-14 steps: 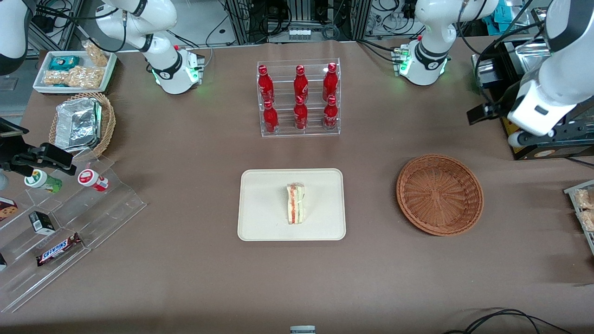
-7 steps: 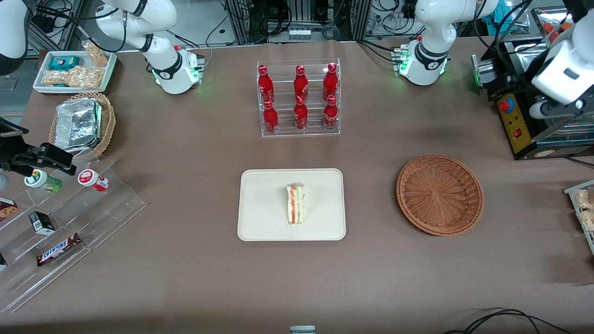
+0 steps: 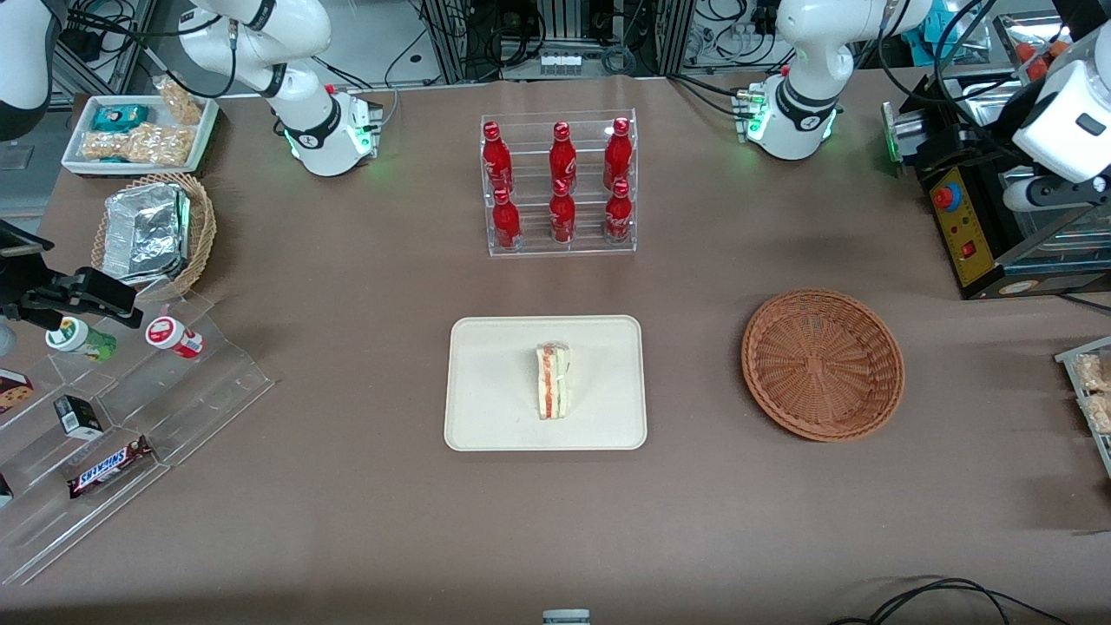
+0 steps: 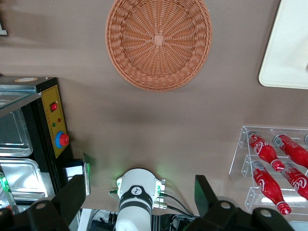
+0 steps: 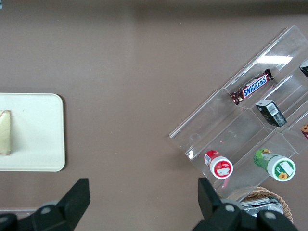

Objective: Place sandwich from basket to tray

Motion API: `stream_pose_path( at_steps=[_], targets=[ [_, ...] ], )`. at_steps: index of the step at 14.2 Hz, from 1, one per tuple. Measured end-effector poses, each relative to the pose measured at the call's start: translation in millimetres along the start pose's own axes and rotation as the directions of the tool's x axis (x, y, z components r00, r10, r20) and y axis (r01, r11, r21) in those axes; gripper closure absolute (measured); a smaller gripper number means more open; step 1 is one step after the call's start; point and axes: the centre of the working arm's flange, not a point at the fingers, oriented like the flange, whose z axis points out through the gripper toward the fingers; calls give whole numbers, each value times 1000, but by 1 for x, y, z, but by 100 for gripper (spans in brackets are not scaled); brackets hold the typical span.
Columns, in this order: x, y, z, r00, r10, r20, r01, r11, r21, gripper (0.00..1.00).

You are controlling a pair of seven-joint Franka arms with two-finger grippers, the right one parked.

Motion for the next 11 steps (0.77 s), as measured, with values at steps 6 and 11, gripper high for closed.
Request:
stream_pose_path(
  at_steps=[6,11],
  targets=[
    [4,-36,-3,998,-67,-11,67,997,-27,0],
    [4,-39,-4,997,-72,-12,72,997,-32,0]
  ],
)
